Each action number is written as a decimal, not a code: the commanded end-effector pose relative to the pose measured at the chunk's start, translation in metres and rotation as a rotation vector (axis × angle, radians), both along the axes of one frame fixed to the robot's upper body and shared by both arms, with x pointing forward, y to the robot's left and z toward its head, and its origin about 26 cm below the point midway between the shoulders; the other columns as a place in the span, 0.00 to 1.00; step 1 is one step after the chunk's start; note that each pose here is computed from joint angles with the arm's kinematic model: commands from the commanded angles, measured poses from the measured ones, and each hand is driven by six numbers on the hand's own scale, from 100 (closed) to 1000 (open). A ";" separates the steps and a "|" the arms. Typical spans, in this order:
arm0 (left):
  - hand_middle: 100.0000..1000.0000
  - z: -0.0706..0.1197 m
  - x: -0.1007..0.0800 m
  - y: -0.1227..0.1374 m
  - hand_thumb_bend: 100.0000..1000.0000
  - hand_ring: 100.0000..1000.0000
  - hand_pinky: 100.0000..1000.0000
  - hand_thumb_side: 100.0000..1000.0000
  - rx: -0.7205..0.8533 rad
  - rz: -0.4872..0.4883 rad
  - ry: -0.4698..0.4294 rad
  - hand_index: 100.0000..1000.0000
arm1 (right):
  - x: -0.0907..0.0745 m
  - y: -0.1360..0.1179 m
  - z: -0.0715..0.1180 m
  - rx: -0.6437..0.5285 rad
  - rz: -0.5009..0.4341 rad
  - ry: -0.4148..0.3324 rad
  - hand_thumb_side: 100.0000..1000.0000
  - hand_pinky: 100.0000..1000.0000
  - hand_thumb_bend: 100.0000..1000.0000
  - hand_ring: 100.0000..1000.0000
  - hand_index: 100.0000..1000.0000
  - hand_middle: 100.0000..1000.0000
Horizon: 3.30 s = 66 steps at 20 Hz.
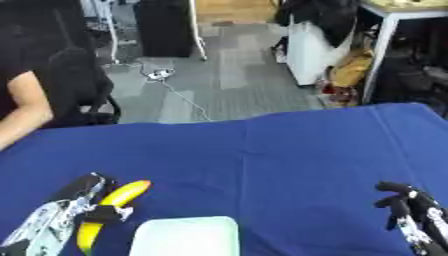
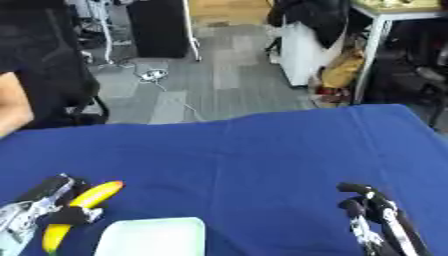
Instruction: Pick up objects on the table and place them in the box.
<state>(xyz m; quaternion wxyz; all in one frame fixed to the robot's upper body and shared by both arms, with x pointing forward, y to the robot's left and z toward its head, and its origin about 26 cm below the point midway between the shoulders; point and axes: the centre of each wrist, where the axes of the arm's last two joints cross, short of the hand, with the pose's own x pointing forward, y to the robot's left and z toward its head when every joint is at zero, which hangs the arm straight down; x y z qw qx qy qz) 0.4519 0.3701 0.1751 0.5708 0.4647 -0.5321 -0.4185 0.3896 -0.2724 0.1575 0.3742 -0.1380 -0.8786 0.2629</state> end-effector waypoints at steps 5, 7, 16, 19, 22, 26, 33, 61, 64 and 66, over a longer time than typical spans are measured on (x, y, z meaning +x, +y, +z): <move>0.12 -0.005 -0.008 0.018 0.00 0.00 0.00 0.06 0.014 0.067 0.032 0.43 | 0.000 -0.002 0.010 -0.005 -0.009 -0.031 0.78 0.32 0.00 0.61 0.84 0.73; 0.07 -0.005 -0.010 0.018 0.00 0.00 0.00 0.11 0.001 0.074 0.017 0.38 | 0.000 -0.003 0.009 -0.003 -0.011 -0.029 0.78 0.32 0.00 0.61 0.84 0.73; 0.04 0.001 -0.015 0.015 0.00 0.00 0.00 0.20 -0.022 0.069 -0.037 0.33 | 0.000 -0.004 0.008 0.000 -0.016 -0.024 0.79 0.32 0.00 0.61 0.84 0.73; 0.04 0.003 -0.016 0.013 0.00 0.00 0.00 0.20 -0.034 0.063 -0.054 0.33 | 0.000 -0.004 0.007 0.000 -0.017 -0.021 0.79 0.32 0.00 0.61 0.84 0.73; 0.03 0.006 -0.016 0.010 0.00 0.00 0.00 0.24 -0.048 0.053 -0.078 0.33 | 0.000 -0.004 0.007 0.001 -0.018 -0.021 0.79 0.32 0.00 0.61 0.84 0.73; 0.01 0.013 -0.018 0.007 0.00 0.00 0.00 0.19 -0.066 0.035 -0.116 0.32 | 0.000 -0.004 0.006 0.001 -0.020 -0.018 0.79 0.32 0.00 0.61 0.84 0.73; 0.00 0.056 -0.029 -0.008 0.00 0.00 0.00 0.18 -0.085 -0.053 -0.260 0.29 | -0.001 -0.006 0.005 0.001 -0.023 -0.012 0.79 0.32 0.00 0.61 0.84 0.73; 0.00 0.128 -0.072 -0.095 0.00 0.00 0.00 0.17 0.100 -0.494 -0.331 0.24 | -0.001 -0.005 0.002 0.001 -0.019 -0.004 0.79 0.32 0.00 0.61 0.84 0.73; 0.00 0.113 -0.065 -0.103 0.00 0.00 0.00 0.17 0.115 -0.531 -0.263 0.28 | 0.000 -0.004 0.003 0.001 -0.015 -0.006 0.79 0.32 0.00 0.61 0.84 0.73; 0.06 0.104 -0.061 -0.106 0.00 0.00 0.00 0.17 0.117 -0.541 -0.234 0.32 | 0.000 -0.004 0.004 0.001 -0.014 -0.007 0.79 0.32 0.00 0.61 0.84 0.73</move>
